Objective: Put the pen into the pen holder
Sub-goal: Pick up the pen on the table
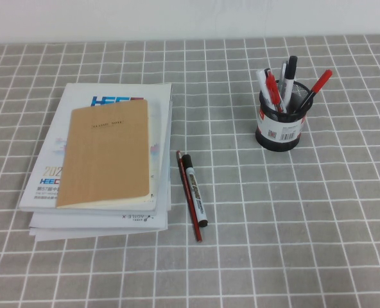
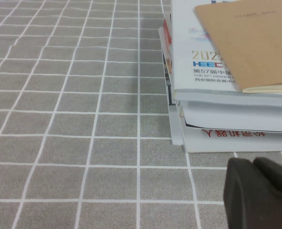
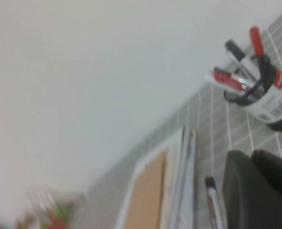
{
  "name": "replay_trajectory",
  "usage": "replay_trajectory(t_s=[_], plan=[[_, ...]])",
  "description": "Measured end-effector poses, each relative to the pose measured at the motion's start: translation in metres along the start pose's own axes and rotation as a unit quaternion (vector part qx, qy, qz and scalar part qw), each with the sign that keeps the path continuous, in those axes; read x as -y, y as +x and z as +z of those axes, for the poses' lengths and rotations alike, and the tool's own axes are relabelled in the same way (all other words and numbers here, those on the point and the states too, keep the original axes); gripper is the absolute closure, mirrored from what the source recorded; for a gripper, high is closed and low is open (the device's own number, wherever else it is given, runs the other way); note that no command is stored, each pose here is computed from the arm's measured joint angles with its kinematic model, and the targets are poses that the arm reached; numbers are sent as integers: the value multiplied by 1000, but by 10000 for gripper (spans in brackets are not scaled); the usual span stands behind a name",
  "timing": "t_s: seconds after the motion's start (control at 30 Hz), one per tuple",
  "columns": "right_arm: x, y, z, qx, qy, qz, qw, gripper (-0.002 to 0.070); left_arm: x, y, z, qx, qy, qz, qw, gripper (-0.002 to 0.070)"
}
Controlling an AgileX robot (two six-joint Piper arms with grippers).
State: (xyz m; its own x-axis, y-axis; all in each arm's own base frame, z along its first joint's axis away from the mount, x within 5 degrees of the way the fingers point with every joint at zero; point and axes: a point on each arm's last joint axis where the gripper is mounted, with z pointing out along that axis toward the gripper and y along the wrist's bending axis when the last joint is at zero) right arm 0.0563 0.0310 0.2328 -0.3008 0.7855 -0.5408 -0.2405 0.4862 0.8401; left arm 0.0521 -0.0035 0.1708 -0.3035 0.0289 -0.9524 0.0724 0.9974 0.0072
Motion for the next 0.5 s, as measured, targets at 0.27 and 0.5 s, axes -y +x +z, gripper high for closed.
replay_trajectory(t_s=[0.27, 0.5], plan=[[-50, -24, 61, -214, 41, -141, 966, 688, 0, 0, 0, 0, 0, 0, 1000, 680], [-58, -40, 143, -427, 95, -192, 879, 689, 0, 0, 0, 0, 0, 0, 1000, 680]])
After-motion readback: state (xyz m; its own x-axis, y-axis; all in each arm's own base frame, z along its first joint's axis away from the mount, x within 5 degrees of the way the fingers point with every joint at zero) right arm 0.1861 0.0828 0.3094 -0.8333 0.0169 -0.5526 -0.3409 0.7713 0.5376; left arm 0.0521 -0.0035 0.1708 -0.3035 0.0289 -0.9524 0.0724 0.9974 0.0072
